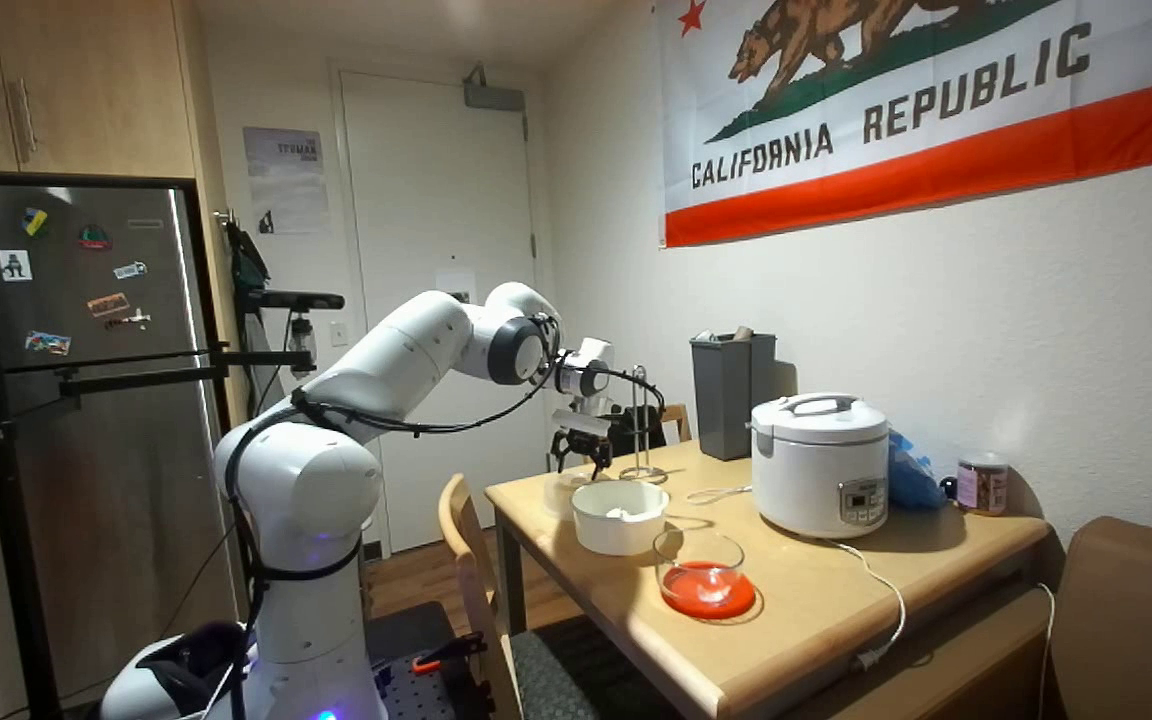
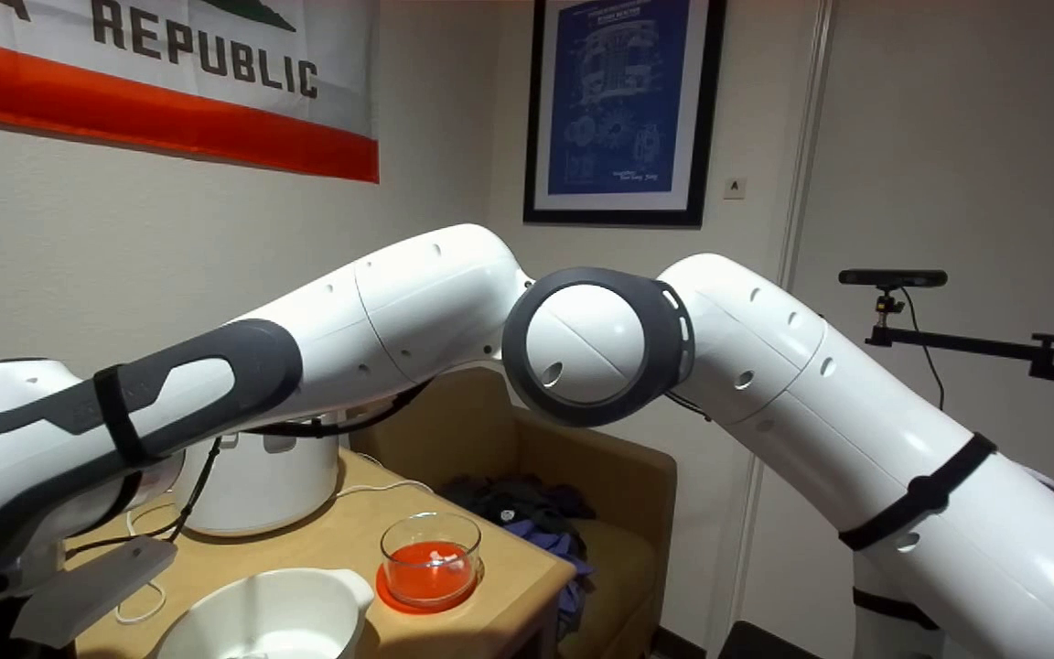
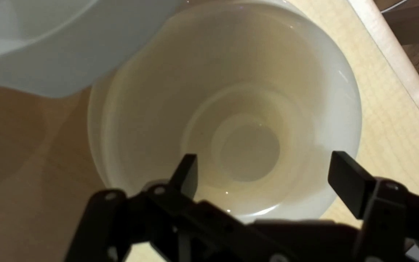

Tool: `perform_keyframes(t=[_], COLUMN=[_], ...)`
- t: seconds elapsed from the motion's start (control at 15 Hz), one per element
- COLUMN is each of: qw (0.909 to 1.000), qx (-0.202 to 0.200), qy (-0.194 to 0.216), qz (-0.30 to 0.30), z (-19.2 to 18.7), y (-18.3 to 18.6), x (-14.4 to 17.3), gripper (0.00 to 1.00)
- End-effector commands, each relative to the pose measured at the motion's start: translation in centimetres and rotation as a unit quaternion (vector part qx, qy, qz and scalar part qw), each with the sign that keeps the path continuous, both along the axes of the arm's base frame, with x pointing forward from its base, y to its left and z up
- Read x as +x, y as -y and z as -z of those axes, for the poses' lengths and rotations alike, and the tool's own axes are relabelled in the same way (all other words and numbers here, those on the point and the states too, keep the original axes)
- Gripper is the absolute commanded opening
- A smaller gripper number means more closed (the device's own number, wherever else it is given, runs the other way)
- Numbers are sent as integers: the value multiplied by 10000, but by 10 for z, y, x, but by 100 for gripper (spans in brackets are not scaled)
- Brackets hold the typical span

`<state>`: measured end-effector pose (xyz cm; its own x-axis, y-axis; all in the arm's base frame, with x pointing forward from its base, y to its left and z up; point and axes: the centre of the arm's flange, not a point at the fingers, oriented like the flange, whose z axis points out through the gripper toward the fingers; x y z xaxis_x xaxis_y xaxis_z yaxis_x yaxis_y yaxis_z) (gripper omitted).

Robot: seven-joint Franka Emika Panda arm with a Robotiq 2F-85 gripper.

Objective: Cover the bowl with the lid on the table

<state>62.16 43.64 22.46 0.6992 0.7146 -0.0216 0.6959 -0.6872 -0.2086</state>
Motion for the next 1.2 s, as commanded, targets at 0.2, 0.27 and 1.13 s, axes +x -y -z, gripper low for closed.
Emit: perform_keyframes(t=[0.2,0.27,1.13], qw=[9998,9998,9996], qx=[128,145,203], qy=[20,26,-25], qz=[125,117,182], z=[-7,-8,0], y=[3,2,8], x=[-22,-24,-28], gripper=[100,100,29])
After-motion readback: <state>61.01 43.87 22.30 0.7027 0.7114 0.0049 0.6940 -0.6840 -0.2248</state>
